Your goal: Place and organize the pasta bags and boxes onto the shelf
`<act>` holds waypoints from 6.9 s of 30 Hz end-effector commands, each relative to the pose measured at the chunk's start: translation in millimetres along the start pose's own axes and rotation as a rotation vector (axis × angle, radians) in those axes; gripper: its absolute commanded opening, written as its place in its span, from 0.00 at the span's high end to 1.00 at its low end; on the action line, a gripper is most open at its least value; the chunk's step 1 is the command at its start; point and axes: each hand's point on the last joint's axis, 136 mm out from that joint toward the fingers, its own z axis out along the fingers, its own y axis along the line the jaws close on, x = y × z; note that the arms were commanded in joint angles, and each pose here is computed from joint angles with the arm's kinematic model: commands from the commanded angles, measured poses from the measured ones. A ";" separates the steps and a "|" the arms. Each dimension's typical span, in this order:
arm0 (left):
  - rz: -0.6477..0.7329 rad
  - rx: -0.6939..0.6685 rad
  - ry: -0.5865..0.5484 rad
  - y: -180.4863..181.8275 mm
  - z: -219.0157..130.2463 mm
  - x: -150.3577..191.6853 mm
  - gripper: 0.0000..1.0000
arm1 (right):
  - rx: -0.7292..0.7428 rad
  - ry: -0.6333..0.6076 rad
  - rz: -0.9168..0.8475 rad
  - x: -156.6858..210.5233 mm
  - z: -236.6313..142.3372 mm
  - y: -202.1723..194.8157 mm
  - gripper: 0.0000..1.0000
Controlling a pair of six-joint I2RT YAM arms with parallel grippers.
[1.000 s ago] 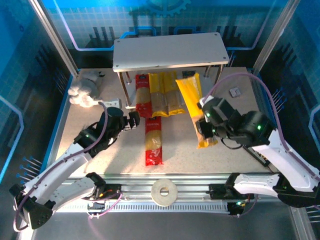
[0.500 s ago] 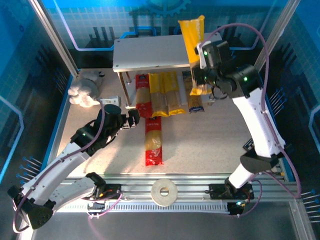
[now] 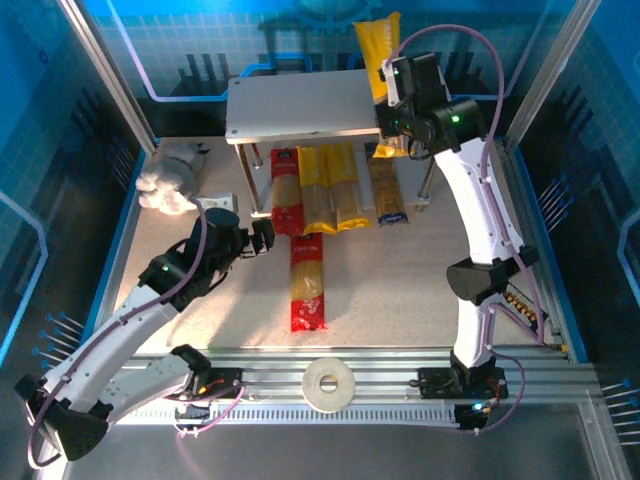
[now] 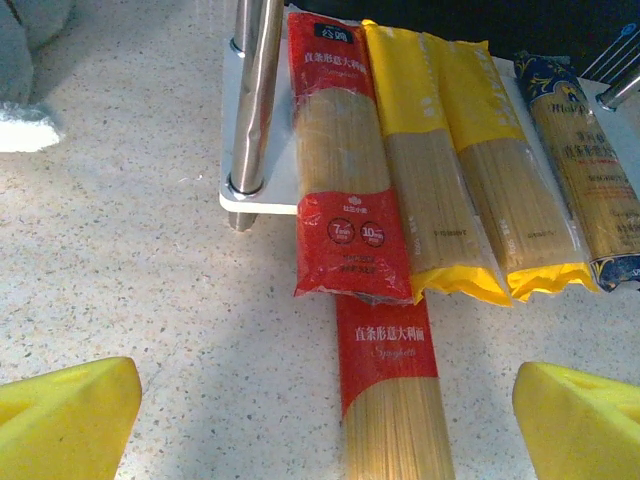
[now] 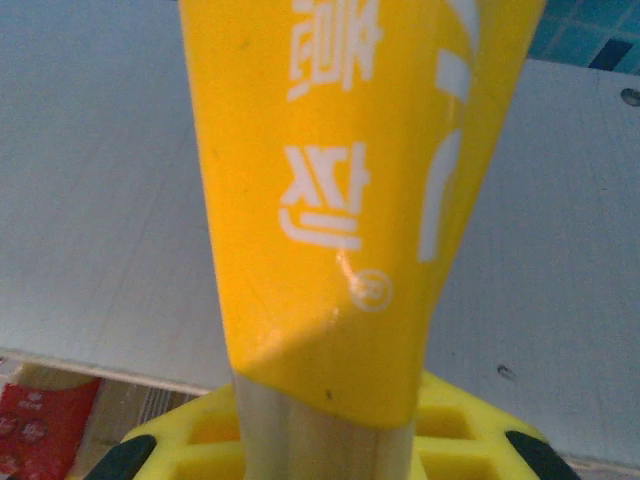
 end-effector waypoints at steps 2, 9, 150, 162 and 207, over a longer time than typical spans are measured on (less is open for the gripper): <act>0.007 0.006 -0.027 1.2 -10.9 -12.3 0.03 | -0.008 -0.230 0.055 -57.4 -13.9 -8.5 1.00; 0.001 -0.004 -0.017 4.0 -8.0 -9.4 0.03 | -0.009 -0.235 0.061 -60.6 3.4 -11.3 1.00; -0.029 0.044 0.244 -25.4 50.5 85.1 0.01 | -0.303 -0.180 0.340 -0.5 5.1 -31.4 0.00; -0.017 0.037 0.231 -22.9 46.8 81.6 0.01 | -0.405 -0.158 0.302 8.6 -7.5 4.4 0.00; -0.019 0.011 0.222 -11.6 44.5 84.1 0.01 | -0.388 -0.331 0.380 2.7 -60.6 -10.5 0.00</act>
